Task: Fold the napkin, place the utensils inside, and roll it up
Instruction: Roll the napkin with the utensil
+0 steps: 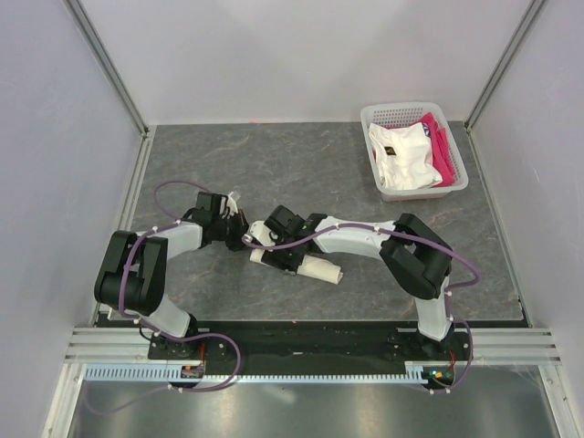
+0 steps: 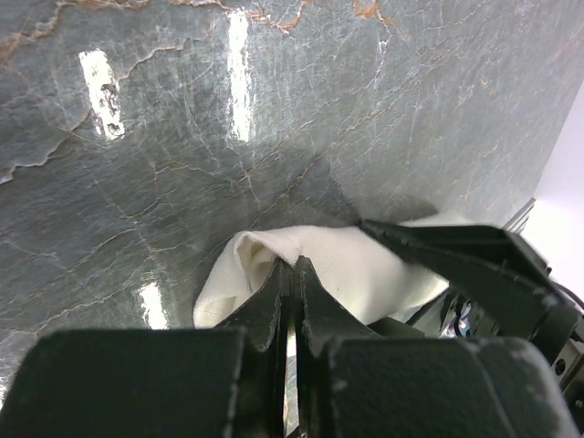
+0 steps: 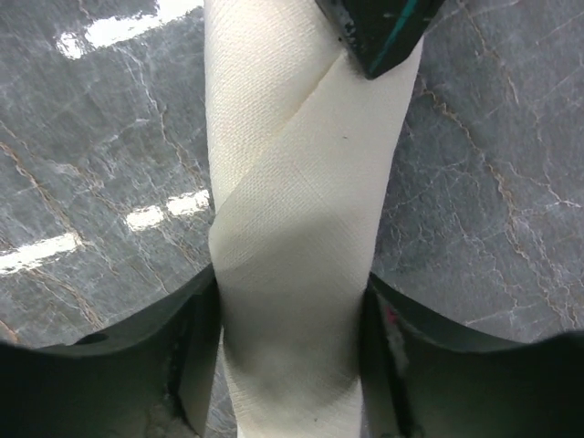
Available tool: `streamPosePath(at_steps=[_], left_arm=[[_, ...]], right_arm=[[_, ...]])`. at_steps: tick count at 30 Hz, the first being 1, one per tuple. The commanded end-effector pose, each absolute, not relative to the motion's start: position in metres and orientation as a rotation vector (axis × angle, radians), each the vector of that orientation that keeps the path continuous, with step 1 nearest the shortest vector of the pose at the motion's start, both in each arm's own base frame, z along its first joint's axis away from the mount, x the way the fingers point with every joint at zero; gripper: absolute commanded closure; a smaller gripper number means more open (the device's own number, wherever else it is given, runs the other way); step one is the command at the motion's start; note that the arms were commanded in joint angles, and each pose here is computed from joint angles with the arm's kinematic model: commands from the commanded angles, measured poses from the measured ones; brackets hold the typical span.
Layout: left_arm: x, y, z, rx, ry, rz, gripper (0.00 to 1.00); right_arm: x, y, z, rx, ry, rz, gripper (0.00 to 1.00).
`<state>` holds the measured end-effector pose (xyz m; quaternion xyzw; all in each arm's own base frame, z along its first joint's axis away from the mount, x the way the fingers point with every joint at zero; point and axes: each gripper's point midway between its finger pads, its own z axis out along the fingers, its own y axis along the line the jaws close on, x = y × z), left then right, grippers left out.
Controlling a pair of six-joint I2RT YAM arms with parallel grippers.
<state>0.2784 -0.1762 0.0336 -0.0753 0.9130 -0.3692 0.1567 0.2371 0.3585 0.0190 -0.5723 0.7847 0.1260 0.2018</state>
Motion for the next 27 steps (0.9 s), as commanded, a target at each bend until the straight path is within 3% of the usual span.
streamPosePath(at_steps=[1,2,4,5,10,20,27], left_arm=[[0.292,-0.178,0.054,-0.161,2.543,-1.068,0.88],[0.293,-0.178,0.059,-0.16,2.529,-1.069,0.78],[0.298,-0.176,0.067,-0.164,2.501,-1.068,0.67],[0.3,-0.174,0.073,-0.172,2.487,-1.069,0.56],[0.321,-0.147,0.098,-0.273,2.4,-1.055,0.34],[0.344,-0.068,0.174,-0.336,2.23,-0.923,0.25],[0.343,-0.045,0.179,-0.357,2.211,-0.882,0.23]], right_arm=[[0.239,0.341,-0.001,-1.638,2.219,0.26,0.44],[0.24,0.341,-0.002,-1.637,2.217,0.26,0.45],[0.239,0.339,-0.004,-1.645,2.211,0.263,0.45],[0.241,0.34,-0.004,-1.644,2.207,0.267,0.45],[0.253,0.337,-0.008,-1.658,2.195,0.266,0.44],[0.318,0.339,-0.008,-1.716,2.054,0.246,0.41],[0.367,0.351,-0.022,-1.745,1.986,0.223,0.39]])
